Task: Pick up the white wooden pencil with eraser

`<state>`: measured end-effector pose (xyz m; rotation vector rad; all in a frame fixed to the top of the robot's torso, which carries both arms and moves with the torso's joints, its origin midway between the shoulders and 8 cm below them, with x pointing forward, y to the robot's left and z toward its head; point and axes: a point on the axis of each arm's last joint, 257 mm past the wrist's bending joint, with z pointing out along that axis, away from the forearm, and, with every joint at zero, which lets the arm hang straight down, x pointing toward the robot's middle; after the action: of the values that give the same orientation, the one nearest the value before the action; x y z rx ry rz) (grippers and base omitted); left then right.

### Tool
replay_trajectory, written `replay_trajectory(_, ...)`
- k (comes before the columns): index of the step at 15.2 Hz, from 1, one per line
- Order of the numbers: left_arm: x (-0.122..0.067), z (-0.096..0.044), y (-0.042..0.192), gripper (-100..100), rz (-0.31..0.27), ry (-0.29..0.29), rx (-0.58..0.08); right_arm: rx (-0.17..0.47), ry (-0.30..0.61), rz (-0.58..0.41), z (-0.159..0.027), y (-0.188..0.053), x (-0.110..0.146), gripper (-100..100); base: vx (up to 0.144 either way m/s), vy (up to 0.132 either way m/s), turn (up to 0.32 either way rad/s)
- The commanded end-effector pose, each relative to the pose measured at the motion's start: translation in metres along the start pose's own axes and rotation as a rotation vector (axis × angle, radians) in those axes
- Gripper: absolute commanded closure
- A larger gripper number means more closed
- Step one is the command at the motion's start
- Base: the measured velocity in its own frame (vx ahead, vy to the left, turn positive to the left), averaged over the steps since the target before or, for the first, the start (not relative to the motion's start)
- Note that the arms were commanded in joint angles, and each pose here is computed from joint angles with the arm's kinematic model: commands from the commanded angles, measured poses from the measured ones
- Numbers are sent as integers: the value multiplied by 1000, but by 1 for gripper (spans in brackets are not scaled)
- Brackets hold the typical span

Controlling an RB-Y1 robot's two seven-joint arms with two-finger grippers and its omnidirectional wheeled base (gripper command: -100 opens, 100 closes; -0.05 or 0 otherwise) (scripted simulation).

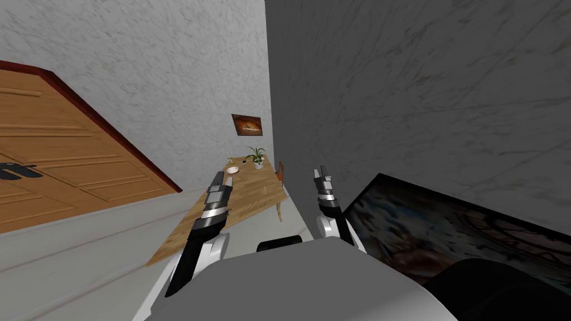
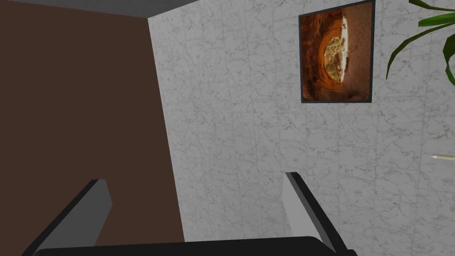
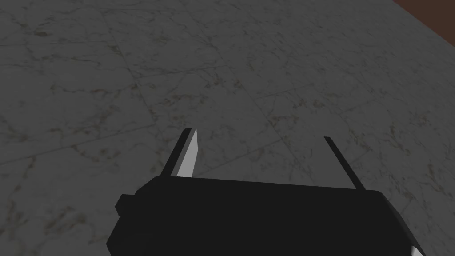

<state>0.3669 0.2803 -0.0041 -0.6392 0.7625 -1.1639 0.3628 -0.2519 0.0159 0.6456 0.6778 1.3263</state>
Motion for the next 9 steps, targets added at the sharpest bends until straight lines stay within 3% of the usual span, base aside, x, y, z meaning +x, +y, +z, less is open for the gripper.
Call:
replay_trajectory(1,4,1,15,-100,17,36,-30,0,0,0,0,0,0,0,1,8,-98)
replay_trajectory(2,4,1,15,-100,17,36,-30,0,0,0,0,0,0,0,-1,16,-133)
replay_trajectory(9,12,0,85,-100,71,120,-185,0,0,0,0,0,0,0,-4,33,-191)
